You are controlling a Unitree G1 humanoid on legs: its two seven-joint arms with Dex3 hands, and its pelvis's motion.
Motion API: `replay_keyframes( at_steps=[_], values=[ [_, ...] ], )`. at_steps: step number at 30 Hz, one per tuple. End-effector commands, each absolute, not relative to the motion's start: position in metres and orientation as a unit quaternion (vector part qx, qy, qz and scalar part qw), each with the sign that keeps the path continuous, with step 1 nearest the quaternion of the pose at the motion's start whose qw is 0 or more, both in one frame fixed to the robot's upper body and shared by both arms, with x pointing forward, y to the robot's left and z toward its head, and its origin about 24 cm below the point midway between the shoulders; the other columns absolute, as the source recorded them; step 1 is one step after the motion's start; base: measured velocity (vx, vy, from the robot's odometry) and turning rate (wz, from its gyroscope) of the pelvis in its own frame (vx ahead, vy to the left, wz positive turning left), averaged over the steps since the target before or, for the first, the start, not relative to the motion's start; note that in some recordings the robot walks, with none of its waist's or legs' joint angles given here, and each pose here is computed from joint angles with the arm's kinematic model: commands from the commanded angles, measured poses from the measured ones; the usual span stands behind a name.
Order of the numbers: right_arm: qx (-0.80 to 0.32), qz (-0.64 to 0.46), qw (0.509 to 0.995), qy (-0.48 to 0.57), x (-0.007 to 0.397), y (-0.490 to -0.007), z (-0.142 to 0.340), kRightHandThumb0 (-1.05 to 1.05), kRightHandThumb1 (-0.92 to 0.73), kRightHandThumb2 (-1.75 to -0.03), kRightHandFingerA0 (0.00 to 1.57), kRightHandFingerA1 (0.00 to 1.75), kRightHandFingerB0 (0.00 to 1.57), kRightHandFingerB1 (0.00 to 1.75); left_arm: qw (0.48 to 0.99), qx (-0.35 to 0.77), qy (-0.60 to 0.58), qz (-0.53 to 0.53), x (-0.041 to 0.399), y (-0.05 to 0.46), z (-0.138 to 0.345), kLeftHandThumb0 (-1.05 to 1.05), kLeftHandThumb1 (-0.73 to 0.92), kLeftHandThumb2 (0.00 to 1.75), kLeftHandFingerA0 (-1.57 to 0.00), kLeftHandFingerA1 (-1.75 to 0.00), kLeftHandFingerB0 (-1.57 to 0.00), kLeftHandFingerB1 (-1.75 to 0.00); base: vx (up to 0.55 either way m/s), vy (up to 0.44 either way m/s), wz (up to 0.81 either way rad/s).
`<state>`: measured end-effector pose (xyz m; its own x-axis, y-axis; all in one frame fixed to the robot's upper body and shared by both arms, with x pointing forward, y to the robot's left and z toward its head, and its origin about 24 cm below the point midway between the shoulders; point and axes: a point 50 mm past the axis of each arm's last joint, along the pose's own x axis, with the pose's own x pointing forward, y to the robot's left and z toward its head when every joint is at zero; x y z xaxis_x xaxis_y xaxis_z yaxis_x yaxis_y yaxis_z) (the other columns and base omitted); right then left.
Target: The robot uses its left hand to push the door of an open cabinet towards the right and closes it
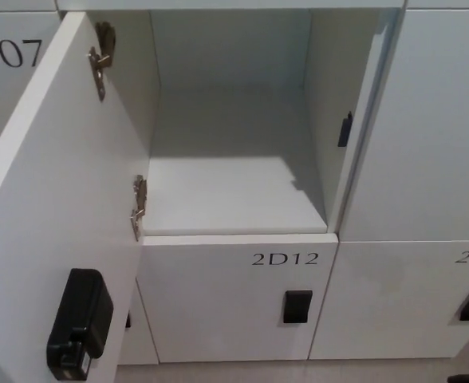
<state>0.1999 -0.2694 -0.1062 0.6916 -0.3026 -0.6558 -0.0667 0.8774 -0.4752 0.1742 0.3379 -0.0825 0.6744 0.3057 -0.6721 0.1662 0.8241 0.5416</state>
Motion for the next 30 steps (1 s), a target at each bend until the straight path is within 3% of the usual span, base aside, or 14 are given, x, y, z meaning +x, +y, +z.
replay_keyframes(
  at_steps=[1,6,7,8,9,10,11,12,13,16,17,20,21,30],
  values=[
    [-0.246,-0.083,0.893,0.367,0.202,-0.277,-0.102,-0.59,-0.92,-0.67,0.24,0.34,0.18,0.28,0.872,0.308,0.377,0.049,0.178,0.344,-0.075,-0.72,0.8,1.03,-0.2,-0.44,-0.15,-0.41,0.01,0.001,-0.14],
    [-0.236,-0.081,0.896,0.368,0.202,-0.273,-0.103,-0.59,-0.91,-0.67,0.24,0.33,0.18,0.28,0.884,0.291,0.354,0.093,0.178,0.354,-0.067,-0.75,0.79,1.03,-0.16,-0.42,-0.11,-0.4,0.0,0.0,-0.03],
    [-0.241,-0.081,0.894,0.369,0.201,-0.274,-0.103,-0.57,-0.91,-0.67,0.24,0.33,0.18,0.29,0.895,0.28,0.329,0.116,0.18,0.359,-0.06,-0.34,0.56,1.13,0.0,-0.48,0.0,-0.48,0.0,0.0,0.0],
    [-0.244,-0.08,0.893,0.369,0.201,-0.274,-0.103,-0.57,-0.91,-0.67,0.24,0.33,0.18,0.29,0.899,0.275,0.317,0.126,0.181,0.361,-0.057,-0.34,0.56,1.13,0.0,-0.48,0.0,-0.48,0.0,0.0,0.0],
    [-0.244,-0.08,0.893,0.369,0.201,-0.274,-0.103,-0.57,-0.92,-0.67,0.25,0.33,0.19,0.29,0.899,0.276,0.313,0.133,0.181,0.363,-0.056,-0.76,0.92,0.72,-0.21,-0.3,-0.13,-0.26,0.0,0.0,0.0],
    [-0.245,-0.08,0.893,0.368,0.201,-0.274,-0.103,-0.57,-0.92,-0.67,0.25,0.33,0.19,0.29,0.899,0.277,0.309,0.137,0.182,0.364,-0.055,-0.76,0.92,0.72,-0.21,-0.3,-0.13,-0.26,0.0,0.0,0.0],
    [-0.246,-0.078,0.894,0.367,0.201,-0.274,-0.103,-0.59,-0.92,-0.69,0.22,0.33,0.17,0.29,0.904,0.287,0.279,0.15,0.191,0.37,-0.042,-0.32,0.61,1.15,0.0,-0.47,0.0,-0.46,0.0,0.0,0.0],
    [-0.246,-0.075,0.894,0.368,0.202,-0.274,-0.103,-0.59,-0.92,-0.69,0.22,0.33,0.17,0.29,0.907,0.294,0.259,0.155,0.197,0.373,-0.033,-0.32,0.61,1.15,0.0,-0.47,0.0,-0.46,0.0,0.0,0.0],
    [-0.254,-0.068,0.892,0.368,0.202,-0.274,-0.102,-0.31,-0.65,-1.16,0.0,0.47,0.0,0.47,0.912,0.312,0.215,0.16,0.211,0.378,-0.014,-0.28,0.71,1.19,0.0,-0.46,0.0,-0.46,0.0,0.0,0.0],
    [-0.265,-0.06,0.889,0.369,0.202,-0.274,-0.102,-0.31,-0.65,-1.16,0.0,0.47,0.0,0.47,0.914,0.329,0.178,0.159,0.222,0.379,0.001,-0.28,0.71,1.19,0.0,-0.46,0.0,-0.46,0.0,0.0,0.0],
    [-0.26,-0.066,0.89,0.369,0.202,-0.275,-0.102,-0.59,-0.92,-0.7,0.21,0.32,0.16,0.29,0.914,0.349,0.145,0.148,0.236,0.376,0.015,-0.28,0.73,1.19,-0.01,-0.47,0.0,-0.45,0.0,0.0,0.0],
    [-0.257,-0.069,0.89,0.369,0.202,-0.276,-0.102,-0.59,-0.92,-0.7,0.21,0.32,0.16,0.29,0.913,0.358,0.13,0.143,0.242,0.374,0.022,-0.28,0.73,1.19,-0.01,-0.47,0.0,-0.45,0.0,0.0,0.0],
    [-0.259,-0.069,0.89,0.37,0.202,-0.276,-0.102,-0.58,-0.92,-0.69,0.21,0.32,0.18,0.29,0.9,0.416,0.077,0.108,0.266,0.362,0.05,-0.65,0.79,1.04,-0.03,-0.4,-0.07,-0.36,0.0,0.0,0.0],
    [-0.254,-0.077,0.889,0.373,0.202,-0.278,-0.102,-0.58,-0.92,-0.69,0.21,0.31,0.19,0.29,0.828,0.523,-0.187,-0.077,0.322,0.244,0.154,-0.81,0.81,1.1,-0.1,-0.42,-0.08,-0.39,0.0,0.0,0.0]
  ],
)
